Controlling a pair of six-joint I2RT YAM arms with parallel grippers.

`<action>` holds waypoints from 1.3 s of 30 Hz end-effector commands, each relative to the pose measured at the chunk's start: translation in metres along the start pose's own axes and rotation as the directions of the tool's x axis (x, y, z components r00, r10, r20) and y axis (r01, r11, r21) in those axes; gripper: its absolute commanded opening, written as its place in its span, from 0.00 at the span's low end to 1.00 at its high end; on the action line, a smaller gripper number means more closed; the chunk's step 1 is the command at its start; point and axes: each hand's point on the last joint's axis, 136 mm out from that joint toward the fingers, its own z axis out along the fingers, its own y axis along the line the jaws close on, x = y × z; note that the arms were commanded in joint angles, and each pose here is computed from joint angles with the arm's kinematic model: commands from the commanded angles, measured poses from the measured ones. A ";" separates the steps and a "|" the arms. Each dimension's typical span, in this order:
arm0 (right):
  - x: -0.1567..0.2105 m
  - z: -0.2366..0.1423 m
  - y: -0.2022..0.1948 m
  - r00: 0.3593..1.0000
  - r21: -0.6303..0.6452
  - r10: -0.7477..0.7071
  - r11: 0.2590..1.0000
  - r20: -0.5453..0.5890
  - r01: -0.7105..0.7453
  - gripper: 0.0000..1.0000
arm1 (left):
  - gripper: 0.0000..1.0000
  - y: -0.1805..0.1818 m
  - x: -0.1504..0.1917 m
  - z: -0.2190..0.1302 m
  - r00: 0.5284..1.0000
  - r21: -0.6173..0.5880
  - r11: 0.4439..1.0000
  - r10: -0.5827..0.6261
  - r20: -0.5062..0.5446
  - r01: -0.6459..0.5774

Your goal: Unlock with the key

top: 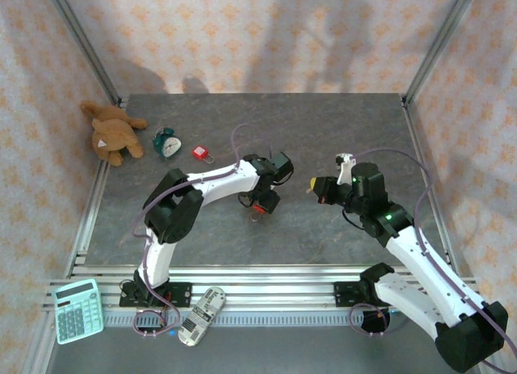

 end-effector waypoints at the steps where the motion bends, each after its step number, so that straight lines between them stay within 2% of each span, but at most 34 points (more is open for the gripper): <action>1: 0.003 -0.003 -0.006 1.000 0.020 -0.001 1.000 0.009 0.001 0.07 | 0.71 -0.002 0.008 -0.002 0.998 -0.018 1.000 0.001 -0.058 -0.002; 7: 0.004 -0.004 -0.006 1.000 0.019 -0.003 1.000 0.012 0.003 0.07 | 0.68 -0.001 0.017 0.009 0.995 -0.043 0.999 0.007 -0.103 -0.011; 12: 0.004 -0.004 -0.004 1.000 0.009 -0.003 1.000 0.010 0.003 0.07 | 0.54 0.000 0.016 0.013 0.996 -0.049 0.999 -0.002 -0.095 -0.002; 25: 0.004 -0.006 -0.001 1.000 -0.002 -0.003 1.000 0.010 0.003 0.07 | 0.58 0.006 0.021 0.026 0.989 -0.089 0.995 0.031 -0.142 -0.044; 26: 0.004 -0.006 -0.002 1.000 -0.001 -0.003 1.000 0.011 0.003 0.07 | 0.54 0.005 0.022 0.028 0.989 -0.082 0.996 0.032 -0.147 -0.045; 30: 0.003 -0.008 -0.001 1.000 -0.003 -0.005 1.000 0.013 0.005 0.07 | 0.49 0.004 0.026 0.035 0.987 -0.056 0.998 0.019 -0.162 -0.028; 34: 0.003 -0.009 0.000 1.000 -0.002 -0.002 1.000 0.015 0.002 0.06 | 0.40 0.004 0.030 0.037 0.985 -0.051 0.998 0.022 -0.169 -0.031; 39: 0.002 -0.010 0.000 1.000 -0.003 0.001 1.000 0.016 -0.001 0.06 | 0.36 0.009 0.022 0.021 0.993 -0.068 0.997 0.023 -0.115 -0.031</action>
